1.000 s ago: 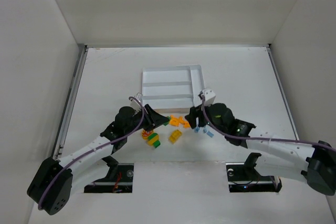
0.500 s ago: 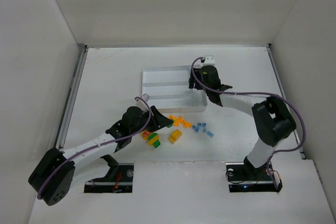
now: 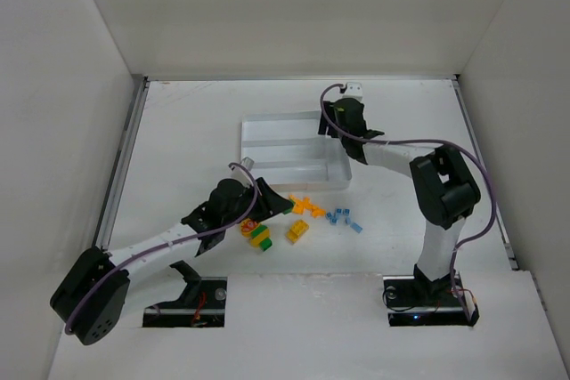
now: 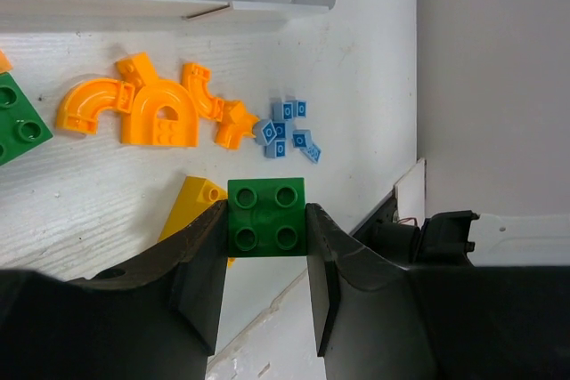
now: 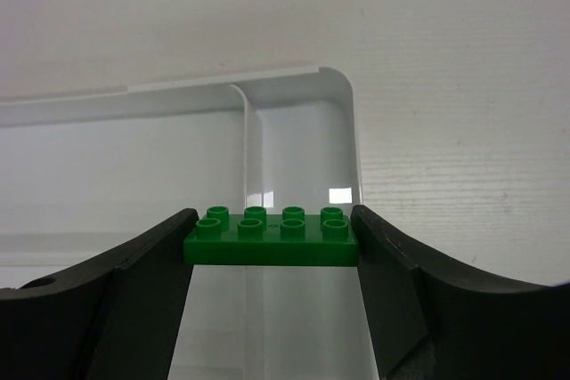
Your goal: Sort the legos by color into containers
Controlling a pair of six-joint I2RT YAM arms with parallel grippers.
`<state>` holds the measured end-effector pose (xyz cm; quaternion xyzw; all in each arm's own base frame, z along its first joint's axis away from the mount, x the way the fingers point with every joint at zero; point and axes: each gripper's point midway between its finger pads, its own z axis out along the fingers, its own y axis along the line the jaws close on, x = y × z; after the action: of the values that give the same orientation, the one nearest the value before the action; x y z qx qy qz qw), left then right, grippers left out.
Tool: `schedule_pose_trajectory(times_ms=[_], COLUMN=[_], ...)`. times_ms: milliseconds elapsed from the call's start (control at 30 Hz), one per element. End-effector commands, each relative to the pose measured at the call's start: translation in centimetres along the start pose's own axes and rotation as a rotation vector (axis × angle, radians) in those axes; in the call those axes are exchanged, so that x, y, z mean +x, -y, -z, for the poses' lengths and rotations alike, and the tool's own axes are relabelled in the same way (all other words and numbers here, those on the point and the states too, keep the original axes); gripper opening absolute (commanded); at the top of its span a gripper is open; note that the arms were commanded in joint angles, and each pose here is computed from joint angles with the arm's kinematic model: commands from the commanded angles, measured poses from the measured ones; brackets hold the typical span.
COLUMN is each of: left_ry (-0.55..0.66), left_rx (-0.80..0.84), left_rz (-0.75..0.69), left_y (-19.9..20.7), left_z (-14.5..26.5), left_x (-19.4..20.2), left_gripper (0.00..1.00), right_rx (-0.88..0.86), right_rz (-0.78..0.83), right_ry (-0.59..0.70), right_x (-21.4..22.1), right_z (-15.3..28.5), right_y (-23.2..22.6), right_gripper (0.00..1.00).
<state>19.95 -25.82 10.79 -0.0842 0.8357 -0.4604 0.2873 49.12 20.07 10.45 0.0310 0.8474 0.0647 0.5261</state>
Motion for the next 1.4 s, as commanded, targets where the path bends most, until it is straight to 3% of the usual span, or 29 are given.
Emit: schedule_pose_trajectory(times_ms=[0, 333, 433, 567, 667, 800, 1033, 1367], left_ry=[0.049, 0.066, 0.093, 0.139, 0.161, 0.201, 0.197, 0.223], left_rx=[0.053, 0.034, 0.032, 0.009, -0.010, -0.061, -0.201, -0.371], left_rz=[-0.039, -0.055, -0.084, -0.129, -0.179, -0.233, -0.305, -0.447], left_y=[2.3, 3.2, 4.3, 5.8, 7.1, 7.9, 7.0, 5.7], left_z=[-0.1, -1.0, -1.8, -3.8, -5.9, -9.6, -17.2, -23.4], left_x=[-1.6, -2.3, -3.5, -5.6, -6.8, -9.0, -11.8, -14.3], left_gripper=[0.16, 0.16, 0.16, 0.16, 0.16, 0.16, 0.16, 0.17], right_rx=[0.023, 0.019, 0.033, 0.056, 0.056, 0.064, 0.069, -0.013], right_rz=[-0.037, -0.054, -0.083, -0.156, -0.226, -0.322, -0.334, -0.333], right_ry=[0.077, 0.082, 0.119, 0.183, 0.179, 0.163, 0.164, 0.157], right_x=[-3.1, -3.2, -4.2, -4.3, -2.9, -0.3, 3.2, 4.9], right_z=[-0.5, 0.3, 2.4, 6.9, 9.7, 13.1, 18.0, 20.3], right_y=[0.0, 0.6, 1.4, 3.7, 4.9, 6.4, 8.0, 7.1], right_gripper=[0.76, 0.77, 0.63, 0.34, 0.26, 0.26, 0.30, 0.33])
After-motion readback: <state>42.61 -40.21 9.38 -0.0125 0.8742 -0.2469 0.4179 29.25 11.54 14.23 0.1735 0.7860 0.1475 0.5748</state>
